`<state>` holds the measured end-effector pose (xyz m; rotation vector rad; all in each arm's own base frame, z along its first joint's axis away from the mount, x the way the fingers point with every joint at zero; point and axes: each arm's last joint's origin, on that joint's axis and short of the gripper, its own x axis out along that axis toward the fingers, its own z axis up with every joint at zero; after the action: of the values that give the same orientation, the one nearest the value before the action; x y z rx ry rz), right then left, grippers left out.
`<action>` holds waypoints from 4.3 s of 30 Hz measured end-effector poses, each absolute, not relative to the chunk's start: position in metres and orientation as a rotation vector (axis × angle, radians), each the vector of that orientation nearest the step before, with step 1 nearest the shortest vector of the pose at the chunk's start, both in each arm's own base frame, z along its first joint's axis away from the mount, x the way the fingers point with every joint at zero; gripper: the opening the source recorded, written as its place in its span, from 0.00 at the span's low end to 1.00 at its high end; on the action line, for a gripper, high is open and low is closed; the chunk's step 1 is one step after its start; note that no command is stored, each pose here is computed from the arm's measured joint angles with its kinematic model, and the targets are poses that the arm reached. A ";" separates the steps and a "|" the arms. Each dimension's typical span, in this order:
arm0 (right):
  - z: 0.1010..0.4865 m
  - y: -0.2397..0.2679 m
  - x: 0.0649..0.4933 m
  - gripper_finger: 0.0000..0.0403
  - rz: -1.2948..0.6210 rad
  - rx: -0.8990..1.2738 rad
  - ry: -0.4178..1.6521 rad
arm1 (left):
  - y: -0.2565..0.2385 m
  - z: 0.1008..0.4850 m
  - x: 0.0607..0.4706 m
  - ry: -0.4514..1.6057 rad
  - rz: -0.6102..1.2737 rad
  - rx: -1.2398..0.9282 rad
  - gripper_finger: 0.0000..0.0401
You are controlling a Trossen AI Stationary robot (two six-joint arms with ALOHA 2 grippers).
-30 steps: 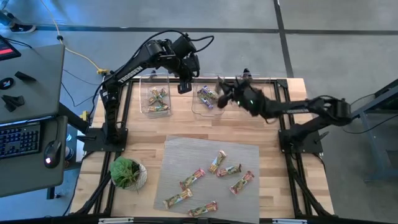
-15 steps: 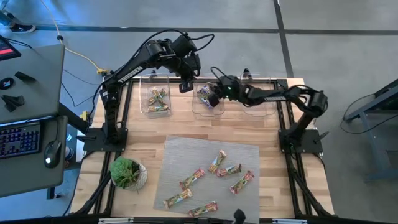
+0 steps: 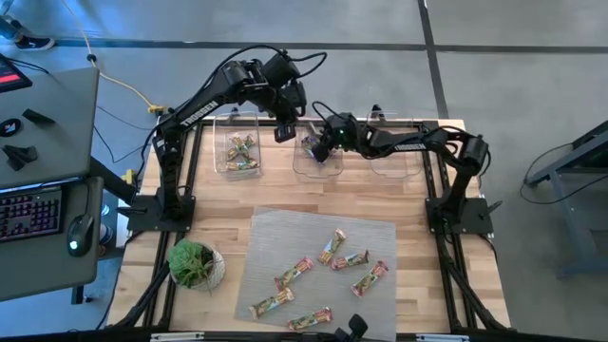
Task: Pick and place Granola Bars by type
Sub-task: Put the blue granola bar into the middle transparent bin, then put the top left red granola bar into the right transparent bin
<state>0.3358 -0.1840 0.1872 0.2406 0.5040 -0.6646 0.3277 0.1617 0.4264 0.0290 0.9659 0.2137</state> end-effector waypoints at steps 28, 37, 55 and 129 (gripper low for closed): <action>0.318 -0.097 0.291 0.33 -0.476 -0.085 0.460 | 0.056 0.410 0.325 1.184 -0.062 -0.169 0.21; 0.321 -0.036 0.227 0.33 -0.619 0.028 0.564 | 0.006 0.299 0.342 1.322 0.046 -0.187 0.21; 0.223 0.035 0.182 0.33 -0.298 0.049 0.061 | -0.102 0.198 0.341 1.117 -0.154 -0.378 0.21; 0.211 0.037 0.179 0.33 -0.110 -0.187 0.076 | -0.171 0.134 0.381 1.212 0.254 -0.308 0.36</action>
<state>0.1790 0.0370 0.2114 -0.1873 0.0764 -0.1104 0.3811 -0.1707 0.1342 -0.3076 1.2123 0.2544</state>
